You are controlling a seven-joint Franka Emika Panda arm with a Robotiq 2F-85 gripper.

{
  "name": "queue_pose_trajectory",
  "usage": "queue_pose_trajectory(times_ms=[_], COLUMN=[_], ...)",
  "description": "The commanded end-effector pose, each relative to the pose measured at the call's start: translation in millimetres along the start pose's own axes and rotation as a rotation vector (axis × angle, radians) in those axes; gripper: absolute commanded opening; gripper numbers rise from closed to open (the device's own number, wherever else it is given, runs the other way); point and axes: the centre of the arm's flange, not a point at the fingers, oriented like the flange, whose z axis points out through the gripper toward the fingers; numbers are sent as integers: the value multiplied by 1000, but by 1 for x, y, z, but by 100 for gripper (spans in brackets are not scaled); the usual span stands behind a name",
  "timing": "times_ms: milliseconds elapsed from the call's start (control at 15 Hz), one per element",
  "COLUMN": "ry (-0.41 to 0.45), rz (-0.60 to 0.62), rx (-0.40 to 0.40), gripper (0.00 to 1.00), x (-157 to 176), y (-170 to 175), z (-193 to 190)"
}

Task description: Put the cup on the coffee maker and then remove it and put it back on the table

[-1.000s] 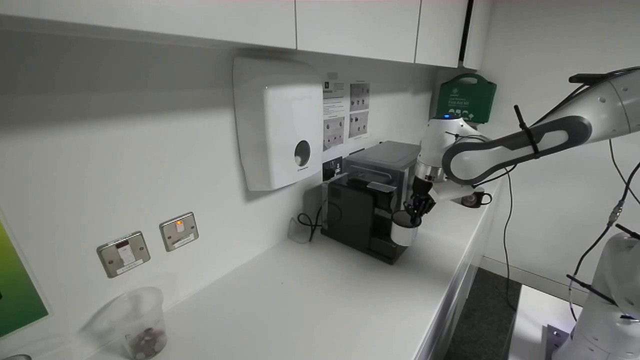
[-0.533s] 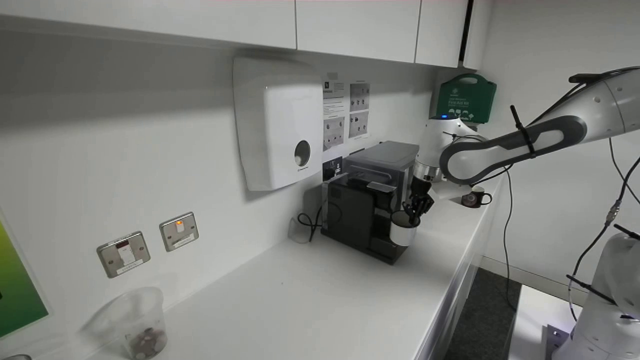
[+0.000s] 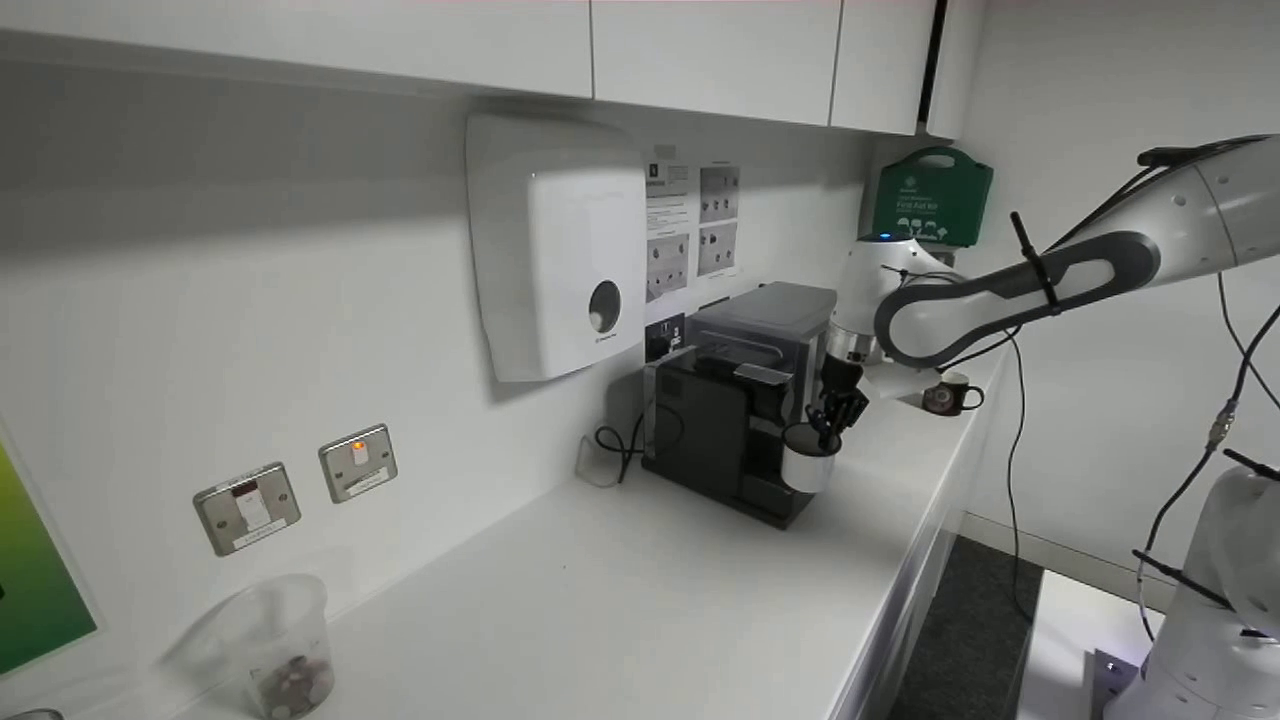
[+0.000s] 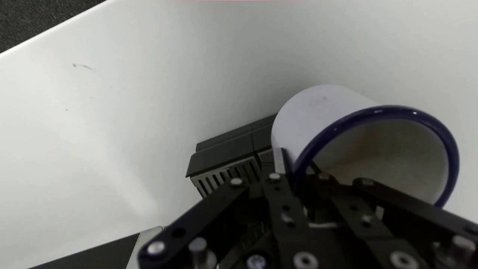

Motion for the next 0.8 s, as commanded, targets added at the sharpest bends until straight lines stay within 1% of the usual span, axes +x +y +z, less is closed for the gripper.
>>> queue_pose_trajectory(times_ms=[0, 733], ry=[-19, -33], rz=[-25, -49], rx=[20, 17], gripper=[2, 2], x=[14, 22], y=[0, -5], z=[-5, 3])
